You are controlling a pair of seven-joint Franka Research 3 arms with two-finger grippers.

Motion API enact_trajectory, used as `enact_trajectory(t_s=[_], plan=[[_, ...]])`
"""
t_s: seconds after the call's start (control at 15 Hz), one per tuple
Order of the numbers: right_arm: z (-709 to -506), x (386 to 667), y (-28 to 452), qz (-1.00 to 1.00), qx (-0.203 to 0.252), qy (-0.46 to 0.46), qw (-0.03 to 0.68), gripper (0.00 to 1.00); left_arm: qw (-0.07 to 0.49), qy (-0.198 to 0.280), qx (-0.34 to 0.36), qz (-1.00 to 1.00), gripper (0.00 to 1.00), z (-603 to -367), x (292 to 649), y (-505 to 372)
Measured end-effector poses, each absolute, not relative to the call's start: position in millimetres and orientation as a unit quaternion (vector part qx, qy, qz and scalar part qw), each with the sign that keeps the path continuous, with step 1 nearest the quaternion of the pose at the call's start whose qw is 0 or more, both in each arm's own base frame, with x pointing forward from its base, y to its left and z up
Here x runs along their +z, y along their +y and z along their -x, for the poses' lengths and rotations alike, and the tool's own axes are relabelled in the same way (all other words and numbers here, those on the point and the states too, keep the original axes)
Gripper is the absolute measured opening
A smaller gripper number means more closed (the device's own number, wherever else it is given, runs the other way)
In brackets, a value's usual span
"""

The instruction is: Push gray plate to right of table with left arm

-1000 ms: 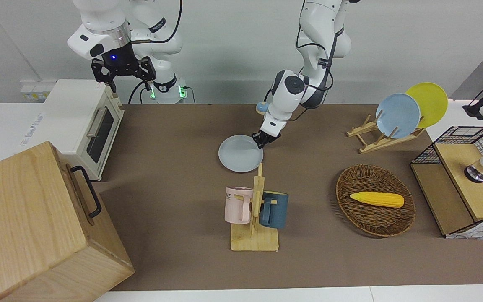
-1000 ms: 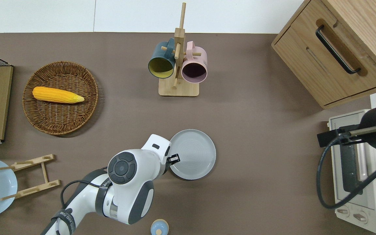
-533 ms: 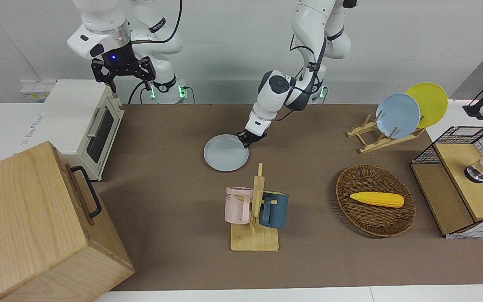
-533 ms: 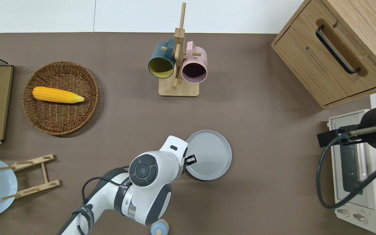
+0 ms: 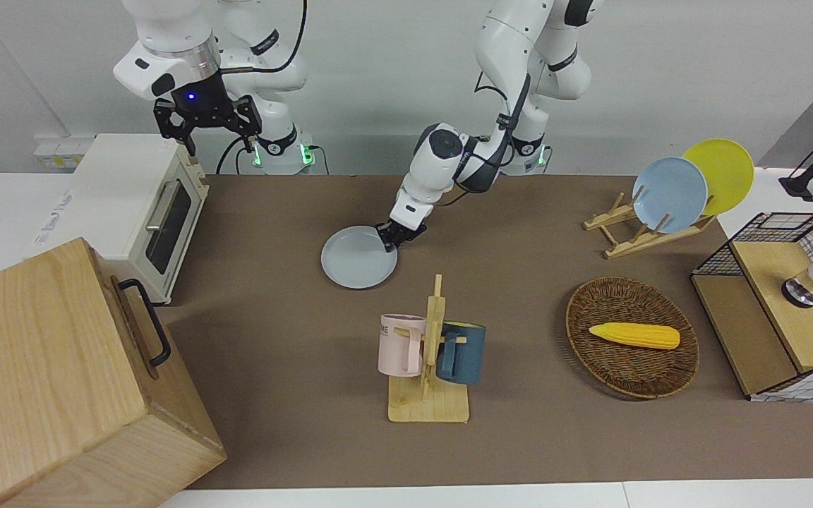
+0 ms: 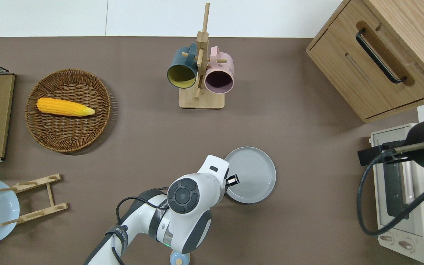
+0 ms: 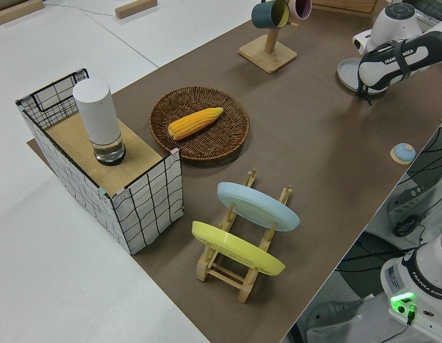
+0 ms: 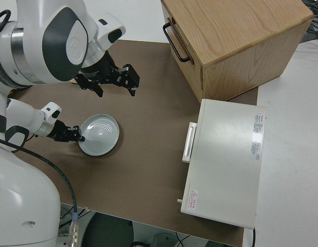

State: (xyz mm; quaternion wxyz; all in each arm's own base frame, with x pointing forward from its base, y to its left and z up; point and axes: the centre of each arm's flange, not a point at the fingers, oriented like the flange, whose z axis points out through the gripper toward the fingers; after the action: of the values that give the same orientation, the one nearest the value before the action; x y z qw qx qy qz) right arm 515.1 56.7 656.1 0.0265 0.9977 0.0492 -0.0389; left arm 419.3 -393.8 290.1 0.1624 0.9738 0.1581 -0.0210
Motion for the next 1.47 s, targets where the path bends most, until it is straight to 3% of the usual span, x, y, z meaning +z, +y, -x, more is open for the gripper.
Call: enact_trajectory(t_s=[0.27, 0.53, 1.0, 1.13, 1.47], plan=[[-515.1, 656.1, 56.7, -0.998, -0.039, 0.049, 0.027, 1.0, 0.164, 0.161, -0.019, -0.973, 0.63, -423.9, 291.4, -393.1], [-515.1, 656.1, 56.7, -0.998, -0.039, 0.049, 0.027, 1.0, 0.157, 0.162, -0.01, -0.974, 0.99, -444.9, 314.8, -369.0], [-515.1, 656.1, 56.7, -0.998, -0.039, 0.049, 0.027, 1.0, 0.109, 0.083, 0.002, -0.991, 1.0, -486.6, 428.9, -228.2], [-515.1, 656.1, 56.7, -0.998, -0.039, 0.049, 0.027, 1.0, 0.071, 0.076, 0.026, -0.994, 1.0, -496.6, 450.3, -185.3], [-515.1, 656.1, 56.7, -0.998, -0.039, 0.049, 0.027, 1.0, 0.047, 0.058, 0.018, -0.997, 1.0, -519.2, 523.3, -123.2]])
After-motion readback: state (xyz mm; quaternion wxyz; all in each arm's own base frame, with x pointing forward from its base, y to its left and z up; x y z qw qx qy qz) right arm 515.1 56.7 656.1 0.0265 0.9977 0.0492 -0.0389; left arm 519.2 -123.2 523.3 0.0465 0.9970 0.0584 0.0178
